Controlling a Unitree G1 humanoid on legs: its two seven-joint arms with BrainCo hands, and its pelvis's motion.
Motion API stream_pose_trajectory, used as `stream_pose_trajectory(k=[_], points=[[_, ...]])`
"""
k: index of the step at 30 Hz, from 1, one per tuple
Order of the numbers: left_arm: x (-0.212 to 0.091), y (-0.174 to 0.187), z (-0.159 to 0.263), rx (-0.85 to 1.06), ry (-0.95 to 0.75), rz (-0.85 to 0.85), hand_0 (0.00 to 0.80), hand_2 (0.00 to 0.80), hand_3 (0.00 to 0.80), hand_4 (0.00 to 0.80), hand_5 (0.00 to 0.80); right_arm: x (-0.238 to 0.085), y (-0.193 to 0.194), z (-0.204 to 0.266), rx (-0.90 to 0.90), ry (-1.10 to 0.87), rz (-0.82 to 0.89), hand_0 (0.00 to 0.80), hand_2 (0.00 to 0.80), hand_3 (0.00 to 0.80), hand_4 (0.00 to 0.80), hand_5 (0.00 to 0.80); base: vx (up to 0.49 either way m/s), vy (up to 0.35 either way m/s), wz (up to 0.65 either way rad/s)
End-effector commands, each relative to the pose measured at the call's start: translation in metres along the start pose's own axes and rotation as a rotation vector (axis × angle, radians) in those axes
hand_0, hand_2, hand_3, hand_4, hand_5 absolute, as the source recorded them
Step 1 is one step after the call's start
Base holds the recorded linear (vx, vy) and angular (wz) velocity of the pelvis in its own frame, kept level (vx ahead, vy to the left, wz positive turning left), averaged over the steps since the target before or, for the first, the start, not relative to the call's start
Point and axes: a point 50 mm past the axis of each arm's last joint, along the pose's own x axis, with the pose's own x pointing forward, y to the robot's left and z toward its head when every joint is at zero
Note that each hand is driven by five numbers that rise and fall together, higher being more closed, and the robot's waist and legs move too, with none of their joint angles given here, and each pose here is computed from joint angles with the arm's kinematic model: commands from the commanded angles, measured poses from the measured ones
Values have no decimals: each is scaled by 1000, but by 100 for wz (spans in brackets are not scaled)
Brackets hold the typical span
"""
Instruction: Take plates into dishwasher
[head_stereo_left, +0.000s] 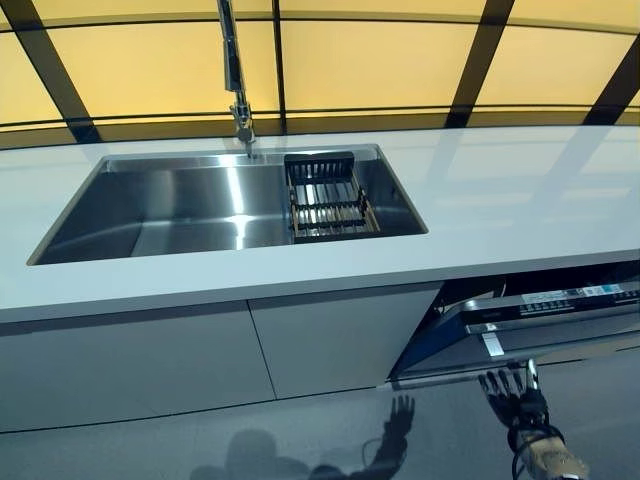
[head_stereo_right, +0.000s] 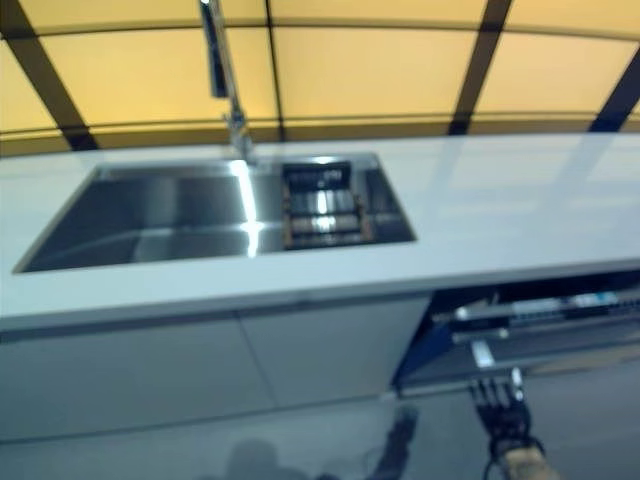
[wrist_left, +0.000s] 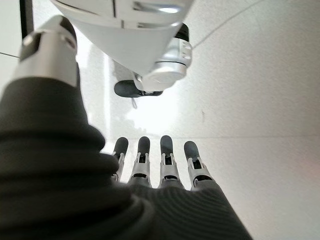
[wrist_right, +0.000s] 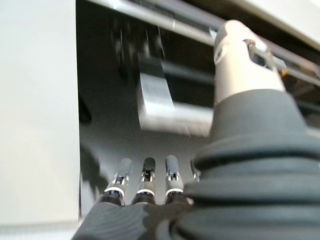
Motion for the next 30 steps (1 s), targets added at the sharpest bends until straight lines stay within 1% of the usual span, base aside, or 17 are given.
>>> stream_pose_trajectory(k=[1,2,4,5,7,9,10,11,17,24,30], points=[[2,-19,15,16,-14,-57,0,0,0,0,0,20,73,20,6,-69,253,0,0,0,0,0,-52,81,17],[2,-23,16,21,-21,-71,0,0,0,0,0,25,93,19,-1,-71,298,0,0,0,0,0,-48,75,15],[2,-26,16,26,-23,-82,0,0,0,0,0,27,108,18,-7,-71,353,0,0,0,0,0,-39,83,6],[2,-29,16,28,-27,-94,0,0,0,0,0,28,129,15,-23,-71,411,0,0,0,0,0,-35,92,0],[2,-31,17,32,-30,-102,0,0,0,0,0,29,146,11,-42,-68,466,0,0,0,0,0,-25,60,-1],[2,-32,18,36,-35,-106,0,0,0,0,0,28,176,5,-77,-66,550,0,0,0,0,0,-14,19,0],[2,-31,19,36,-36,-105,0,0,0,0,0,28,183,4,-82,-68,568,0,0,0,0,0,0,0,0],[2,-30,21,40,-36,-102,0,0,0,0,0,26,201,1,-92,-66,624,0,0,0,0,0,0,0,0],[1,-23,23,54,-30,-86,0,0,0,0,0,16,251,4,-152,-87,760,0,0,0,0,0,6,-4,0],[1,-15,17,57,-1,-64,0,0,0,0,0,8,277,19,-178,-140,823,0,0,0,0,0,57,-25,2],[1,-8,6,60,31,-43,0,0,0,0,0,9,269,31,-176,-167,821,0,0,0,0,0,56,-20,3]])
